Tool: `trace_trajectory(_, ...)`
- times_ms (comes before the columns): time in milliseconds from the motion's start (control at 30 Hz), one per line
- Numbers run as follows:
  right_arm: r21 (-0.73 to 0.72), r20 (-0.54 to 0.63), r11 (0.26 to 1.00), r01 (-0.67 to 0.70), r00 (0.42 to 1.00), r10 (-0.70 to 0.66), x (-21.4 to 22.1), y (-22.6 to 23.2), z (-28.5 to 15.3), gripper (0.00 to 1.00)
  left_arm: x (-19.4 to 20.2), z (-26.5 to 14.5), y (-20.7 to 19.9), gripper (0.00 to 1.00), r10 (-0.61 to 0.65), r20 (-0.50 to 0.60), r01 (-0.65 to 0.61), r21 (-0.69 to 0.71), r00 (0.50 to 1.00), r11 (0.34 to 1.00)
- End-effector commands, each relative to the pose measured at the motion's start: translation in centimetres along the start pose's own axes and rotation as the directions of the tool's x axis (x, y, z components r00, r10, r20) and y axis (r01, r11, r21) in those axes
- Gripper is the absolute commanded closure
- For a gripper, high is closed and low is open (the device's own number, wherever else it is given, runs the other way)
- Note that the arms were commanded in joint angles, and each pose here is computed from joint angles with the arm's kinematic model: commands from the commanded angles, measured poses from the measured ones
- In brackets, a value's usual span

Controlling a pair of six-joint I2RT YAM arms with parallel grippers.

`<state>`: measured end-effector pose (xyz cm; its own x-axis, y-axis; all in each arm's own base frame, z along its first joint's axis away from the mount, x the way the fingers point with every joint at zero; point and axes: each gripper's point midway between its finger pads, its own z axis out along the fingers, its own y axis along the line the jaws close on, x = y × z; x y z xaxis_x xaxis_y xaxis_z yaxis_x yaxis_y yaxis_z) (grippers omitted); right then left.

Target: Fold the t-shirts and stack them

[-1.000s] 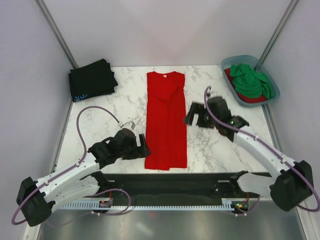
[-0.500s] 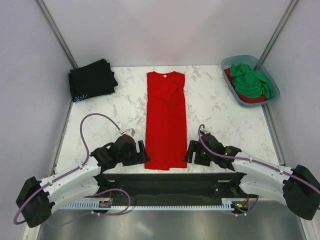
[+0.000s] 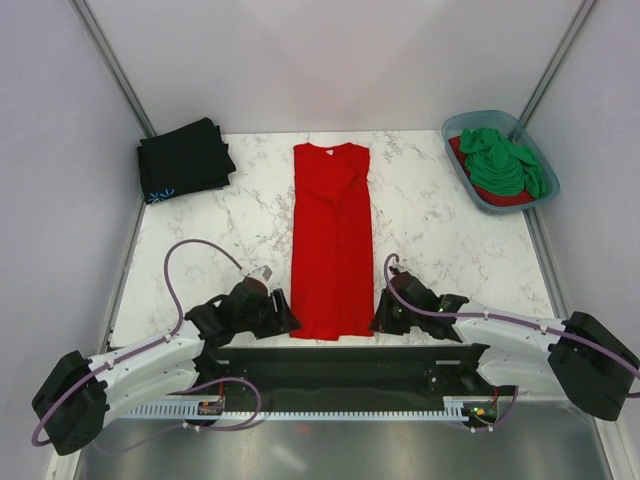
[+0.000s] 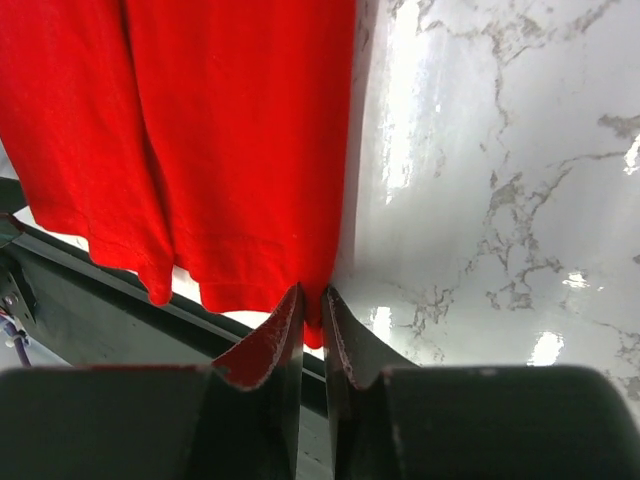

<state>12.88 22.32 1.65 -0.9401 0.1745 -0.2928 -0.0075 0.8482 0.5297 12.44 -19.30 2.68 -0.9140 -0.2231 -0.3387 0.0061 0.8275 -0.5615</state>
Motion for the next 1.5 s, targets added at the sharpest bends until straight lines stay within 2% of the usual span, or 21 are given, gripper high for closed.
trace_trajectory(0, 0.033, -0.005, 0.999, 0.004, 1.000, -0.004, 0.4, -0.7, 0.4, 0.81, 1.0, 0.9, 0.7, 0.39, -0.036, -0.025, 0.036, 0.001, 0.999, 0.999)
trace_trajectory(67, 0.039, -0.014, 0.999, 0.009, 1.000, -0.008, 0.7, -0.9, 0.5, 0.85, 1.2, 1.3, 1.3, 0.50, -0.043, -0.030, 0.042, -0.023, 0.999, 0.999)
trace_trajectory(133, 0.042, -0.019, 0.999, 0.013, 1.000, -0.012, 0.9, -1.0, 0.5, 0.88, 1.2, 1.5, 1.4, 0.68, -0.049, -0.029, 0.049, -0.027, 0.998, 0.998)
trace_trajectory(200, 0.041, -0.023, 0.999, 0.012, 1.000, -0.011, 1.0, -1.2, 0.4, 0.93, 1.3, 1.8, 1.7, 0.81, -0.055, -0.032, 0.054, -0.042, 0.998, 0.998)
trace_trajectory(233, 0.040, -0.025, 0.999, 0.012, 1.000, -0.011, 1.0, -1.1, 0.3, 0.99, 1.2, 1.9, 1.6, 0.93, -0.058, -0.030, 0.057, -0.043, 0.998, 0.997)
trace_trajectory(267, 0.040, -0.028, 0.999, 0.013, 1.000, -0.012, 1.1, -1.1, 0.2, 1.00, 1.1, 1.9, 1.4, 0.97, -0.058, -0.031, 0.057, -0.043, 0.998, 0.997)
trace_trajectory(433, 0.087, -0.022, 0.996, 0.029, 0.999, -0.027, 2.0, -0.7, -1.6, 1.00, 2.1, 0.0, 0.8, 0.98, -0.100, -0.119, 0.089, -0.099, 0.988, 0.991)
trace_trajectory(500, 0.112, -0.019, 0.993, 0.037, 0.999, -0.035, 2.1, -0.6, -2.4, 1.00, 1.4, -1.2, -0.5, 0.98, -0.098, -0.114, 0.090, -0.076, 0.989, 0.993)
trace_trajectory(533, 0.106, 0.009, 0.994, 0.036, 0.999, -0.037, 1.5, 0.3, -2.8, 1.00, 0.7, -2.0, -1.4, 0.98, -0.083, -0.089, 0.079, -0.045, 0.993, 0.996)
trace_trajectory(667, 0.084, 0.114, 0.996, 0.040, 0.992, -0.050, -1.5, 2.8, -4.8, 1.00, -2.6, -5.0, -3.3, 0.98, -0.026, 0.013, 0.027, -0.064, 1.000, 0.998)
trace_trajectory(733, 0.084, 0.169, 0.995, 0.059, 0.983, -0.072, -3.5, 4.7, -6.3, 1.00, -3.5, -5.6, -4.0, 0.98, 0.016, 0.028, -0.014, -0.061, 0.999, 0.998)
trace_trajectory(800, 0.158, 0.207, 0.983, 0.092, 0.970, -0.124, -5.1, 4.6, -6.8, 1.00, -5.2, -6.0, -4.4, 0.98, 0.042, 0.078, -0.035, -0.098, 0.996, 0.995)
trace_trajectory(833, 0.149, 0.235, 0.984, 0.099, 0.963, -0.133, -6.3, 6.1, -7.6, 1.00, -5.8, -6.1, -4.6, 0.98, 0.066, 0.089, -0.056, -0.110, 0.994, 0.992)
trace_trajectory(967, 0.218, 0.280, 0.968, 0.122, 0.943, -0.182, -9.6, 6.8, -7.9, 1.00, -9.8, -6.7, -6.7, 0.98, 0.117, 0.160, -0.092, -0.151, 0.980, 0.984)
trace_trajectory(1133, 0.276, 0.326, 0.953, 0.125, 0.921, -0.215, -14.4, 7.1, -7.9, 1.00, -14.0, -6.1, -8.0, 0.98, 0.149, 0.182, -0.112, -0.197, 0.972, 0.974)
trace_trajectory(1267, 0.325, 0.320, 0.936, 0.133, 0.916, -0.241, -17.0, 6.8, -7.1, 1.00, -18.1, -5.4, -9.1, 0.98, 0.161, 0.205, -0.117, -0.212, 0.965, 0.970)
trace_trajectory(1467, 0.354, 0.323, 0.926, 0.134, 0.911, -0.255, -20.7, 6.5, -6.2, 1.00, -22.5, -2.2, -8.0, 0.98, 0.152, 0.173, -0.101, -0.272, 0.973, 0.957)
